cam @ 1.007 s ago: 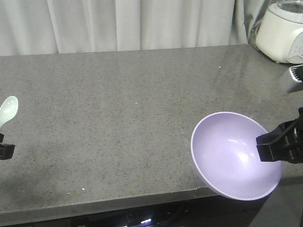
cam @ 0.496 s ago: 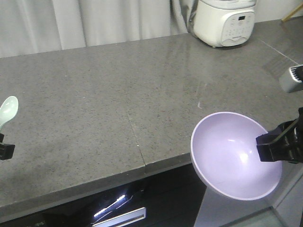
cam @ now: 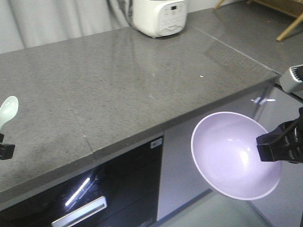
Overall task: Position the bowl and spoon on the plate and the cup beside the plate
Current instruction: 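Turn the base toward the counter with the pale blue plate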
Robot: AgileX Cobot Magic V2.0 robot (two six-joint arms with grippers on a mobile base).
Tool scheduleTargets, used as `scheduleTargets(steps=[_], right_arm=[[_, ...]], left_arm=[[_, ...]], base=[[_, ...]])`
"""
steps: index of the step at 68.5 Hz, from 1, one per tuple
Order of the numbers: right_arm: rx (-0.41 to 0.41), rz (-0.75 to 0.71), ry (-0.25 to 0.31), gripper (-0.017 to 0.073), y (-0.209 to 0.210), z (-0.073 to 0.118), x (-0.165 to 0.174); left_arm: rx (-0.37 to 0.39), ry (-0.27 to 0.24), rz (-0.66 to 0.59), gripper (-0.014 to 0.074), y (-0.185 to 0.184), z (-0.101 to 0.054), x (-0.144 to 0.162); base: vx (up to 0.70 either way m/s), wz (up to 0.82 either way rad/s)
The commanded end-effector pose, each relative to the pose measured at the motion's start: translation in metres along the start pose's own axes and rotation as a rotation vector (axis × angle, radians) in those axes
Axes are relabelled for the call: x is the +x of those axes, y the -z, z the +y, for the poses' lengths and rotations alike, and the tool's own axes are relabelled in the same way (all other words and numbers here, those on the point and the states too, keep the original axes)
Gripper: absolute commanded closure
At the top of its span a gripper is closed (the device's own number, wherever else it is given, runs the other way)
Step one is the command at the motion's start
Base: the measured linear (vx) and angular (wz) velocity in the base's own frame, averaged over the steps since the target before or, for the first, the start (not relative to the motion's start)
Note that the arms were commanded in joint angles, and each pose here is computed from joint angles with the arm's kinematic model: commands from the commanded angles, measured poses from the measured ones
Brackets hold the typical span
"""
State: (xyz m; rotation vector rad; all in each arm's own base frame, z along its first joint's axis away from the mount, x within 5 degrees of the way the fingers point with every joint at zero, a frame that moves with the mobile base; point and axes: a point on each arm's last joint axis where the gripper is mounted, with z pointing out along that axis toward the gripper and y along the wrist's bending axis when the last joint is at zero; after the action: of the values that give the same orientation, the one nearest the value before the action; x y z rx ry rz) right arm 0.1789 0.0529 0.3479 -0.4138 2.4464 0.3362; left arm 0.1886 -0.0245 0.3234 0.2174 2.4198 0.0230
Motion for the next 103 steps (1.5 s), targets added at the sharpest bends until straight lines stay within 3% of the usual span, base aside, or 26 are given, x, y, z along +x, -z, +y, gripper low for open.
scheduleTargets(steps=[1,103], right_arm=[[0.002,-0.094,0.000,0.0563,0.0101,0.0024,-0.0092],[0.002,-0.094,0.000,0.0563,0.0103,0.0025,-0.0091]], left_arm=[[0.002,0.004,-0.091,0.0501,0.0096,0.0002,-0.0099],[0.002,0.004,-0.091,0.0501,0.0096,0.0002,-0.0099]], base=[[-0.11,-0.42],[-0.08,-0.30]])
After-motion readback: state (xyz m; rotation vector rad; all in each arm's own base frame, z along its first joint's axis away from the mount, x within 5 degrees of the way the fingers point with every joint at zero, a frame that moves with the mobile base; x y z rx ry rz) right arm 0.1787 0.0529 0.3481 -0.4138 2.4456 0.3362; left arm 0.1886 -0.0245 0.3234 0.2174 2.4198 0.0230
